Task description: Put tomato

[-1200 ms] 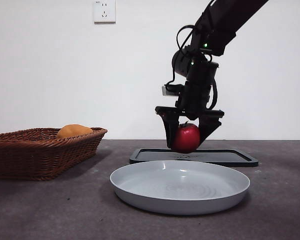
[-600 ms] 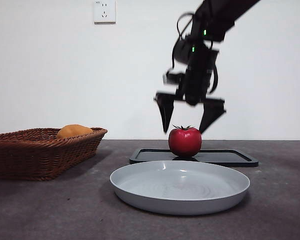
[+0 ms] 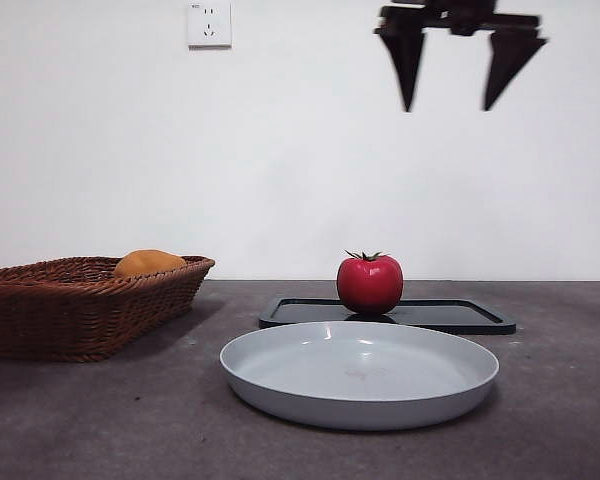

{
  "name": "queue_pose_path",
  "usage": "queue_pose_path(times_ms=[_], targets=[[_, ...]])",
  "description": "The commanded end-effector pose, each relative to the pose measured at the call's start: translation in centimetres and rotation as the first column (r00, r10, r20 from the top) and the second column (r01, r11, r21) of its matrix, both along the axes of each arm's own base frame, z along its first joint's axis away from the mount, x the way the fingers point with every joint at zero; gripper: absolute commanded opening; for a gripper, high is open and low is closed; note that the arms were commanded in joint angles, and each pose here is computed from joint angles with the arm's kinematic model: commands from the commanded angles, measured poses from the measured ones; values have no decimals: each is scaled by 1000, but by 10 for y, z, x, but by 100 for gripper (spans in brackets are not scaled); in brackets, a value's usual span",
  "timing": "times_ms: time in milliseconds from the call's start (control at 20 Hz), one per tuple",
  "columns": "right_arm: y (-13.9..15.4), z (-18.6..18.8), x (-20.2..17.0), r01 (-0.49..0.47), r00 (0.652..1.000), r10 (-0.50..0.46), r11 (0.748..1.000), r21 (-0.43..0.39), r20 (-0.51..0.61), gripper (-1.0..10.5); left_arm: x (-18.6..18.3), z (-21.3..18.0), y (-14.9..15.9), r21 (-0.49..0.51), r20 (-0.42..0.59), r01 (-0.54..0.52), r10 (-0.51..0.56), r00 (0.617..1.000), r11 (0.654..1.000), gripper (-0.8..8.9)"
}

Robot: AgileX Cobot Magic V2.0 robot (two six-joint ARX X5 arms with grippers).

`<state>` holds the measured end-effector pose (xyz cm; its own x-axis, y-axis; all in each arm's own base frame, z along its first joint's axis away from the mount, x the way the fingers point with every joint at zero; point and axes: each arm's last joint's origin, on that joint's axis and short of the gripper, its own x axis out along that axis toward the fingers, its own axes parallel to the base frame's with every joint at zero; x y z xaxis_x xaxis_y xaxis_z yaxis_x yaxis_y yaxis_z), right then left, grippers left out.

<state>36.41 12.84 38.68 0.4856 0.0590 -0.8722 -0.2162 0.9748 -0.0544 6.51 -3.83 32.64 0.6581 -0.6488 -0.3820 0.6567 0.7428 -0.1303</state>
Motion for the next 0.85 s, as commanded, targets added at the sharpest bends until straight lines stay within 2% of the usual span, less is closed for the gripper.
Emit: queue_pose_path(times_ms=[50, 100, 200, 450, 650, 850], targets=[[-11, -15, -29, 11, 992, -26, 993, -119, -124, 692, 0, 4, 0, -12, 12, 6, -6, 1000, 1000, 688], [-17, -21, -41, 18, 992, -36, 990, -138, -125, 692, 0, 4, 0, -11, 12, 6, -6, 1000, 1000, 688], [-26, -32, -67, 25, 997, -33, 993, -114, -71, 692, 0, 4, 0, -12, 12, 6, -6, 1000, 1000, 688], [-45, -66, -139, -44, 996, 39, 997, 60, 83, 693, 0, 4, 0, -11, 11, 6, -6, 1000, 1000, 688], [-58, -92, -192, -134, 966, 92, 977, 164, 241, 693, 0, 4, 0, -12, 12, 6, -6, 1000, 1000, 688], [-68, -109, -235, -196, 929, 109, 955, 222, 354, 693, 0, 4, 0, -12, 12, 6, -6, 1000, 1000, 688]])
